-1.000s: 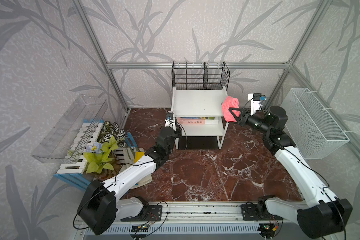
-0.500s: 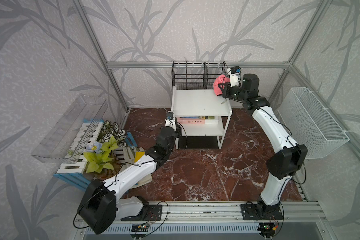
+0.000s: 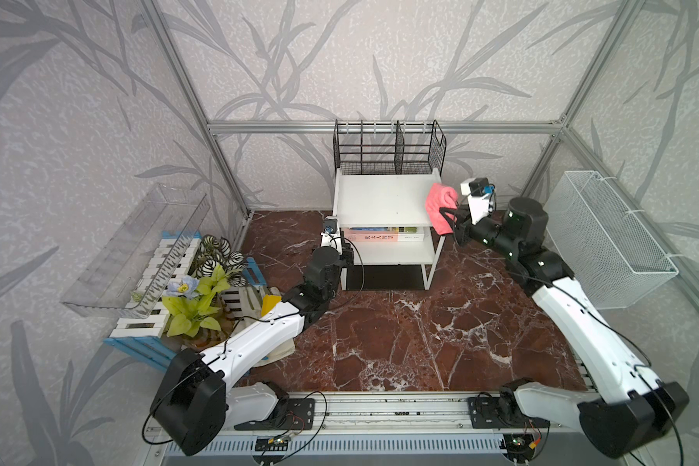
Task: Wipe the bookshelf clean with a cloth
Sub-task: Wipe the dust from the shelf.
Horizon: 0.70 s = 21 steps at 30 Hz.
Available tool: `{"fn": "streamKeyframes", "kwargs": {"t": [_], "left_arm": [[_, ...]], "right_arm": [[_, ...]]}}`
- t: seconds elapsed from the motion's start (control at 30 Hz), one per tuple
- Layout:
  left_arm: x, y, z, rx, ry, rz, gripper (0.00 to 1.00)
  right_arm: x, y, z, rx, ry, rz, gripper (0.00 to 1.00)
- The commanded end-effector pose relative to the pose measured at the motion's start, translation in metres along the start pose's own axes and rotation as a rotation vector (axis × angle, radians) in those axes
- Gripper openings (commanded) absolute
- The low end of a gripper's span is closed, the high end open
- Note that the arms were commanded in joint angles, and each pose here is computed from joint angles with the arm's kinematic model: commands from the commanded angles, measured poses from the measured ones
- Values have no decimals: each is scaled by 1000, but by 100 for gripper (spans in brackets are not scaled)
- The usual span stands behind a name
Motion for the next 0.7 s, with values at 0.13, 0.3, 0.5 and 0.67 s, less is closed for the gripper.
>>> {"fn": "streamKeyframes", "kwargs": {"t": [0.13,0.3,0.5,0.67], "left_arm": [[-8,-2,-18,99,-83,24,0],[-4,-3,-22,90,-124,26,0],[-3,-5,-24,99,-149,29,0],[-1,-2,-23,105,-144,16,0]], "right_arm": [[-22,-26,0,119,-54,-36,0],[-65,7,62,349,97,-26,0],[-108,24,135,404,286,-45,0],[-119,12,101,409,96,43,0]]}}
Point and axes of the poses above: each gripper's point midway between its finger pads, its own x axis back along the fingers, its own z axis along the line the jaws close on, y = z × x, the point moved 3 cm from there along x, back along the fingers, and after that the axes turned 9 degrees about x, right-handed, at the moved point
